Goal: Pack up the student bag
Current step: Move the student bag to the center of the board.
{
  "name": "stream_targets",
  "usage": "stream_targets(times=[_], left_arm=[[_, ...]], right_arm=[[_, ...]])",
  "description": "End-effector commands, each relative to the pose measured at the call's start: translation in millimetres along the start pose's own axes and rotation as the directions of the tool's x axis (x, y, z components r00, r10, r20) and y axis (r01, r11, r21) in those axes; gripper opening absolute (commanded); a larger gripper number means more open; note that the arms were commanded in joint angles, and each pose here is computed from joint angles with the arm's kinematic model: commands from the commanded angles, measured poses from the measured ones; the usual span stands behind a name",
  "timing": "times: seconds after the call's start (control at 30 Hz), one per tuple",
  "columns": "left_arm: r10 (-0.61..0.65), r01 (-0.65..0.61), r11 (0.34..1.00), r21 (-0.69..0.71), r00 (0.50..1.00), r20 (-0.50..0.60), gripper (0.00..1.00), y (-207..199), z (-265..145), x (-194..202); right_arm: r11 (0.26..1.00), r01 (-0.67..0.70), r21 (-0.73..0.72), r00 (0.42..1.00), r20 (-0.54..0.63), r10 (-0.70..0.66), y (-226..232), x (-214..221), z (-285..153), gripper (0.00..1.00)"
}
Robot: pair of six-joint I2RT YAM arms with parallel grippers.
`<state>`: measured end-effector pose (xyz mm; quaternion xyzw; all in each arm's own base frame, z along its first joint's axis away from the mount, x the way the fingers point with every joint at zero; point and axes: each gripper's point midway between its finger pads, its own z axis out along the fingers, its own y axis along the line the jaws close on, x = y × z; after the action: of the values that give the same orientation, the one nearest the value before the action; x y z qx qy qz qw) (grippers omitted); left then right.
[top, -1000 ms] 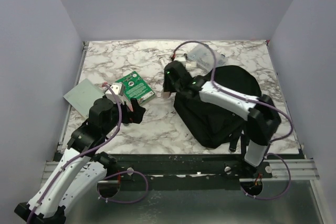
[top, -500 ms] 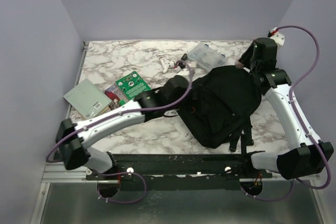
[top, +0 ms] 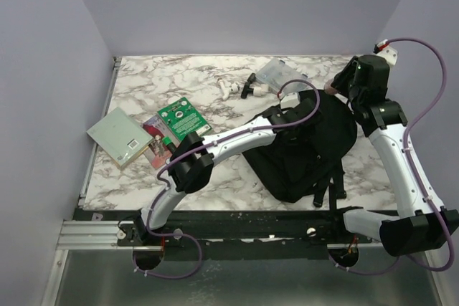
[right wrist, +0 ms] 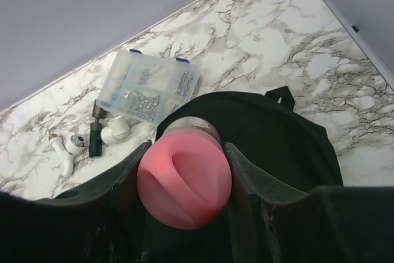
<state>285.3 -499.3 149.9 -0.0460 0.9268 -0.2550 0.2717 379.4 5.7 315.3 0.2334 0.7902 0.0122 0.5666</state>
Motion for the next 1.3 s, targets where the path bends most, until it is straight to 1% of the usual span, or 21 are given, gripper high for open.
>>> stream_targets(times=[0.0, 0.07, 0.13, 0.2, 0.23, 0.3, 0.4, 0.43, 0.5, 0.53, 0.6, 0.7, 0.77, 0.8, 0.87, 1.0, 1.07, 1.17, 1.27], left_arm=[[-0.104, 0.097, 0.990, -0.102, 0.992, -0.071, 0.74, 13, 15, 24], [-0.103, 0.086, 0.986, -0.142, 0.988, -0.114, 0.74, 28, 21, 39], [-0.085, 0.052, 0.983, -0.178, 0.979, -0.183, 0.73, 50, 22, 55], [0.018, -0.065, 0.983, -0.171, 0.965, -0.263, 0.72, 69, 20, 67], [0.075, -0.126, 0.979, -0.158, 0.952, -0.297, 0.72, 77, 18, 71], [0.191, -0.257, 0.956, -0.140, 0.911, -0.365, 0.74, 101, 14, 83], [0.288, -0.375, 0.920, -0.117, 0.846, -0.449, 0.74, 143, 3, 101], [0.311, -0.409, 0.904, -0.129, 0.832, -0.460, 0.74, 159, -1, 104], [0.380, -0.473, 0.869, -0.142, 0.824, -0.420, 0.75, 181, -14, 96], [0.409, -0.494, 0.856, -0.156, 0.830, -0.380, 0.76, 189, -19, 88], [0.463, -0.523, 0.843, -0.127, 0.825, -0.323, 0.79, 199, -31, 79], [0.456, -0.488, 0.872, -0.043, 0.840, -0.295, 0.81, 192, -43, 69], [0.446, -0.468, 0.883, -0.020, 0.853, -0.271, 0.81, 177, -44, 60], [0.425, -0.446, 0.895, -0.027, 0.869, -0.253, 0.82, 169, -43, 54], [0.345, -0.372, 0.924, -0.089, 0.912, -0.223, 0.82, 157, -39, 40], [0.230, -0.274, 0.931, -0.240, 0.954, -0.195, 0.76, 157, -23, 31], [0.209, -0.248, 0.923, -0.294, 0.965, -0.158, 0.73, 160, -17, 30], [0.183, -0.220, 0.926, -0.308, 0.972, -0.145, 0.66, 158, -12, 32], [0.171, -0.198, 0.924, -0.327, 0.979, -0.110, 0.60, 159, -14, 28]], right_arm=[[0.997, -0.019, -0.075, 1.000, 0.017, 0.021, 11, -7, -10, 0.01], [0.996, -0.024, -0.085, 1.000, 0.010, 0.025, 12, -5, -11, 0.00], [0.995, -0.024, -0.099, 1.000, 0.017, 0.025, 14, -4, -10, 0.01], [0.995, -0.021, -0.099, 1.000, 0.012, 0.023, 15, -4, -9, 0.01], [0.994, -0.023, -0.104, 1.000, 0.007, 0.024, 16, -4, -9, 0.00], [0.991, -0.028, -0.129, 1.000, 0.001, 0.029, 20, -2, -10, 0.01], [0.990, -0.031, -0.139, 1.000, 0.002, 0.031, 20, 2, -11, 0.01], [0.990, -0.029, -0.138, 1.000, 0.000, 0.030, 20, 3, -9, 0.01], [0.990, -0.021, -0.139, 1.000, -0.020, 0.019, 21, 7, -6, 0.01], [0.989, -0.022, -0.146, 0.999, -0.035, 0.017, 23, 10, -5, 0.01], [0.984, -0.027, -0.175, 0.998, -0.054, 0.018, 27, 17, -6, 0.01], [0.981, -0.029, -0.190, 0.998, -0.060, 0.018, 28, 20, -7, 0.01], [0.984, -0.027, -0.177, 0.998, -0.062, 0.016, 26, 19, -7, 0.01], [0.983, -0.029, -0.179, 0.998, -0.060, 0.018, 26, 19, -7, 0.01], [0.981, -0.034, -0.189, 0.998, -0.062, 0.023, 29, 19, -6, 0.01], [0.979, -0.032, -0.202, 0.995, -0.094, 0.013, 34, 23, -4, 0.01], [0.977, -0.036, -0.211, 0.997, -0.080, 0.020, 33, 22, -7, 0.01], [0.978, -0.037, -0.204, 0.997, -0.068, 0.024, 31, 20, -10, 0.01], [0.975, -0.040, -0.219, 0.997, -0.079, 0.023, 35, 19, -11, 0.00]])
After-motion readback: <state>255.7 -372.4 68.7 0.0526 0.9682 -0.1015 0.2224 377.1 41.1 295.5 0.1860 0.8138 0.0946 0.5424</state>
